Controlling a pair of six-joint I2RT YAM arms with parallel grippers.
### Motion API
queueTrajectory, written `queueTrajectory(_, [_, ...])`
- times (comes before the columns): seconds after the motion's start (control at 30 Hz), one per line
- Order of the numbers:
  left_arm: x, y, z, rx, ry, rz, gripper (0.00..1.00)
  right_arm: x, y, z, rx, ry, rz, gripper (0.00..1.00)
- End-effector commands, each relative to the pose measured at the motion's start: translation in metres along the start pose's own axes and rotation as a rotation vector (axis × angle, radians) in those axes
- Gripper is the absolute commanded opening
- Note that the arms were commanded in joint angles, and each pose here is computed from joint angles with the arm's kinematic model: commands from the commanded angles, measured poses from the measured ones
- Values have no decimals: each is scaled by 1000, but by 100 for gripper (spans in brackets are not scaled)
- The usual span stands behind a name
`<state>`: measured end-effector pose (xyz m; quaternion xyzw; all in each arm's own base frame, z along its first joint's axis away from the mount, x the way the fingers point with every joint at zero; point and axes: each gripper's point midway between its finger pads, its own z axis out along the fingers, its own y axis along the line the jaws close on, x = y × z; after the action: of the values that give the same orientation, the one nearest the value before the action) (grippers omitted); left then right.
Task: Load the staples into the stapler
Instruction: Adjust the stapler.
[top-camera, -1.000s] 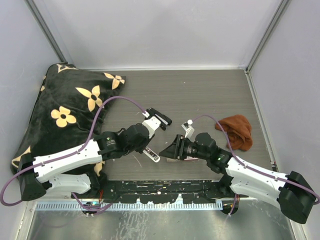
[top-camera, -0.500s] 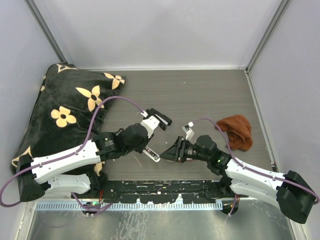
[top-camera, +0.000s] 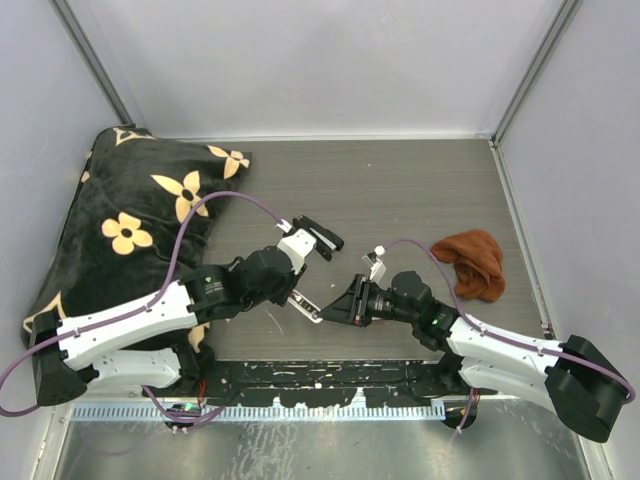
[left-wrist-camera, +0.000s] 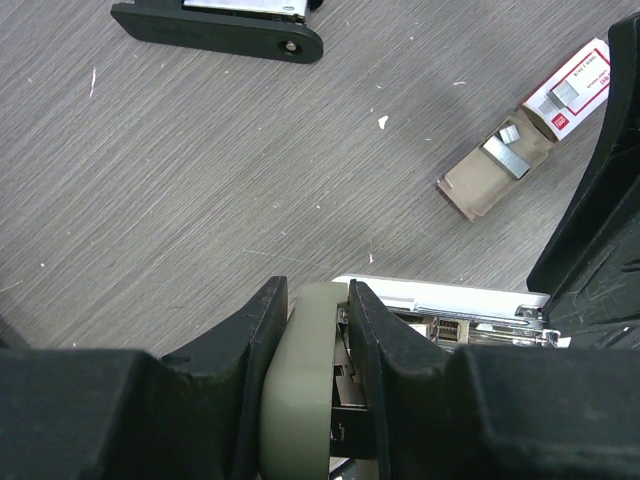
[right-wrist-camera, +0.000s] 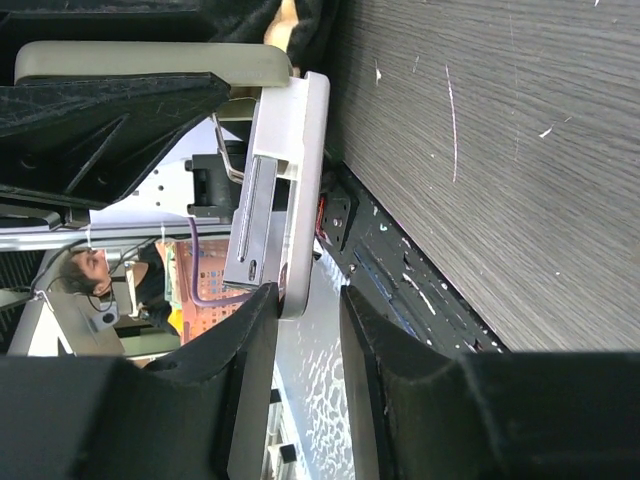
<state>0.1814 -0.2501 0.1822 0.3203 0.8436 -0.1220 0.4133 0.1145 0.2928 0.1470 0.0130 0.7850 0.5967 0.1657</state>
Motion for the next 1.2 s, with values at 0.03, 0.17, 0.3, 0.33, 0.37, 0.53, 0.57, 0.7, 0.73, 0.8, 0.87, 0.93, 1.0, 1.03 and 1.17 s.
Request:
queueTrajectory(0.03, [-33,-9,-12,52,-142,-108,0,-4,19,2,-74,-15,-12,36])
queueTrajectory(0.17, [-39,-14,-19,90,-179,-172,0,-7,22,4,-91,-29,8,36])
queueTrajectory(0.3, [-44,-19,-22,126,-209,-234,0,-9,26,6,-113,-34,23,36])
queueTrajectory(0.33, [-45,-21,-23,134,-217,-247,0,-9,27,6,-119,-33,25,36])
queueTrajectory(0.37, [-46,-22,-23,144,-222,-258,0,-9,29,6,-128,-33,27,36])
queueTrajectory(0.53, [-48,-30,-22,183,-238,-301,0,-10,39,7,-156,-29,28,35])
queueTrajectory(0.57, [-49,-30,-22,187,-243,-307,0,-11,39,7,-158,-28,26,34])
queueTrajectory(0.7, [-53,-34,-21,207,-266,-331,0,-9,43,7,-167,-16,20,26])
queueTrajectory(0.73, [-53,-34,-21,212,-269,-337,0,-9,43,7,-171,-13,20,23])
queueTrajectory(0.8, [-54,-35,-20,219,-269,-341,0,-7,44,7,-178,-5,23,16])
queueTrajectory(0.87, [-53,-33,-19,225,-267,-338,0,-7,45,6,-184,-5,26,7])
queueTrajectory(0.93, [-49,-34,-18,244,-258,-332,0,-8,43,5,-174,-13,33,1])
queueTrajectory(1.0, [-43,-35,-17,268,-243,-328,0,-9,38,4,-157,-28,41,1])
queueTrajectory(1.03, [-39,-35,-16,279,-232,-330,4,-10,37,4,-150,-36,44,1])
queueTrajectory(1.17, [-20,-35,-11,310,-190,-334,10,-10,31,2,-123,-48,50,1])
